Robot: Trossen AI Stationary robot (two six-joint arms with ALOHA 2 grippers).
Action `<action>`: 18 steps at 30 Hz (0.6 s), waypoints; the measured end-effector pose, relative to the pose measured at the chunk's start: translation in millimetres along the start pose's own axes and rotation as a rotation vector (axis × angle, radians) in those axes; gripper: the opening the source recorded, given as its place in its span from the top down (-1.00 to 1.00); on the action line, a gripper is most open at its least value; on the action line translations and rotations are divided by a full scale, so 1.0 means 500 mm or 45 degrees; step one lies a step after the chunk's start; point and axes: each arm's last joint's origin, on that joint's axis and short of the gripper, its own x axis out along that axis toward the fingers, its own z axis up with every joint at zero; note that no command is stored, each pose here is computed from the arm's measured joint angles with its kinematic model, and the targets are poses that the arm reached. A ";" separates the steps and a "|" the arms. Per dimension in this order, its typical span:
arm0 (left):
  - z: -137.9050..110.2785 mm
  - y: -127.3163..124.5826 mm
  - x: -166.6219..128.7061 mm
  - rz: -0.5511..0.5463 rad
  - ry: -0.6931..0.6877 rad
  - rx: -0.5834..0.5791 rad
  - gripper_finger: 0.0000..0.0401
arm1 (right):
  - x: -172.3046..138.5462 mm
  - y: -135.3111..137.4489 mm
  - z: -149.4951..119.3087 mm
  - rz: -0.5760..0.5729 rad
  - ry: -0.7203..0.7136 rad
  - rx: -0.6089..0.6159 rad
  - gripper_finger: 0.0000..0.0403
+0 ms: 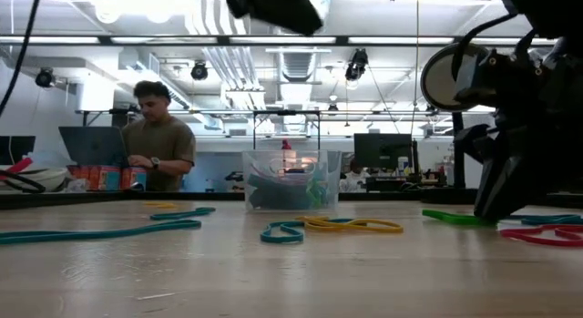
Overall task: Pick and place rubber bands into bin
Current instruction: Put the green rubber band into the transparent bin
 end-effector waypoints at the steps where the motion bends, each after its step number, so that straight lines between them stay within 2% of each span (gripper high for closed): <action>1: 0.001 -0.014 -0.015 -0.010 -0.022 0.010 0.32 | 0.004 0.000 -0.003 -0.004 0.012 -0.002 0.72; 5: -0.006 -0.079 -0.068 -0.044 -0.111 0.065 0.32 | 0.024 0.002 -0.011 -0.027 0.043 -0.014 0.72; 10: -0.017 -0.158 -0.136 -0.165 -0.235 0.147 0.32 | 0.033 0.001 -0.016 -0.067 0.049 -0.023 0.73; 14: -0.028 -0.207 -0.187 -0.257 -0.323 0.180 0.32 | 0.026 0.001 -0.012 -0.054 0.038 -0.029 0.88; 18: -0.038 -0.240 -0.234 -0.264 -0.417 0.244 0.32 | 0.024 0.003 -0.007 -0.053 0.037 -0.048 0.95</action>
